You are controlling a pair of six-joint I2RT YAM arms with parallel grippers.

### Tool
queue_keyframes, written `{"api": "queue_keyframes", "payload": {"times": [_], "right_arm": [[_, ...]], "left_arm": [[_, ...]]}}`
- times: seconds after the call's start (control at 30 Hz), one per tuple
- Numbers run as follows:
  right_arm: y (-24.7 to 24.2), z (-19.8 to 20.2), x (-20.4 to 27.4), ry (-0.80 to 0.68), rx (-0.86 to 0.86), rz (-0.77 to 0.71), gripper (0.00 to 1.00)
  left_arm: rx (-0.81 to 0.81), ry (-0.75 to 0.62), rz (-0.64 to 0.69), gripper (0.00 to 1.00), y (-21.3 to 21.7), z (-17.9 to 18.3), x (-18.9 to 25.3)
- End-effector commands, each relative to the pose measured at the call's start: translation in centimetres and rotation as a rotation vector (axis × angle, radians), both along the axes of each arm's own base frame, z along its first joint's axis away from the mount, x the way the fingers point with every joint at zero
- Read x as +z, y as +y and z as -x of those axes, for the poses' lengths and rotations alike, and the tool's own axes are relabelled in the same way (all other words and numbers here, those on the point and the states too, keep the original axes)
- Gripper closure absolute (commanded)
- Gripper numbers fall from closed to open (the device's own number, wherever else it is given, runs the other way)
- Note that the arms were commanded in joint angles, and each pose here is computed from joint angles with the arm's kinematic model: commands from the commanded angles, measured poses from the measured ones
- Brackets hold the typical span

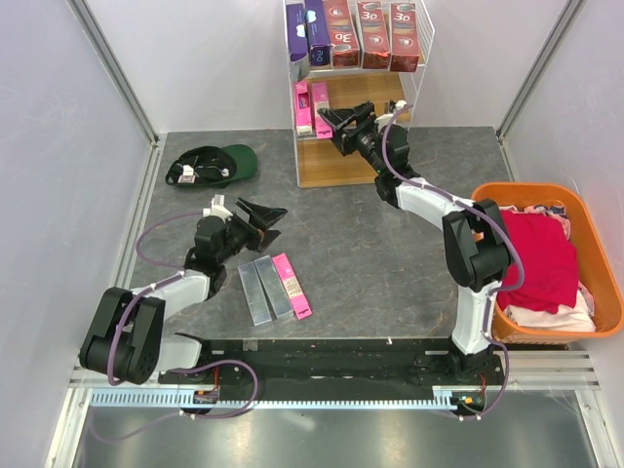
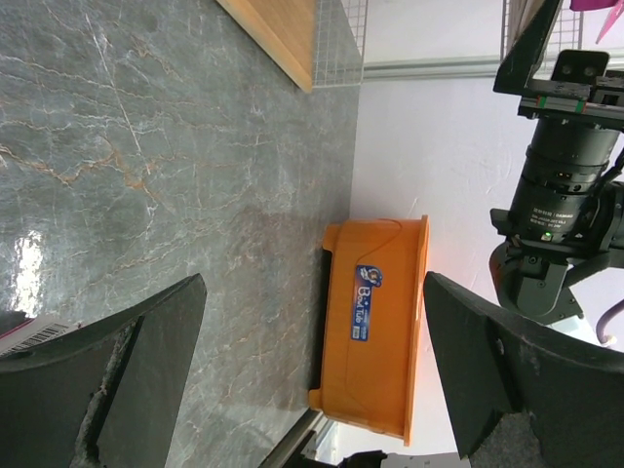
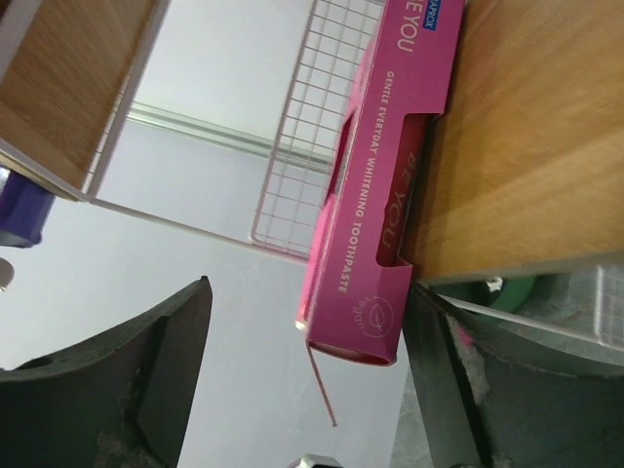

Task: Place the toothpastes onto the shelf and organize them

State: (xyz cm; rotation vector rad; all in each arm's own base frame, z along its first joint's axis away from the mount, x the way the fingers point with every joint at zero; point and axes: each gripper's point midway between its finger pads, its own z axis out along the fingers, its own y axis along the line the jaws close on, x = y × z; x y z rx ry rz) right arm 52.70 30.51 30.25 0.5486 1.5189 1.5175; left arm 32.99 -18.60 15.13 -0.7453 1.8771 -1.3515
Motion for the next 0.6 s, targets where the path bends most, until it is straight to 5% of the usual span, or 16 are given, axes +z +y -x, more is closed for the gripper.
{"api": "queue_keyframes", "payload": {"times": [0.0, 0.57], "right_arm": [[-0.6, 1.1, -2.2, 0.057, -0.008, 0.085, 0.14], [-2.1, 4.1, 1.5, -0.029, -0.010, 0.077, 0.10]], "left_arm": [[-0.043, -0.076, 0.013, 0.00, -0.7, -0.8, 2.1], [-0.080, -0.062, 0.020, 0.00, -1.4, -1.0, 1.5]]}}
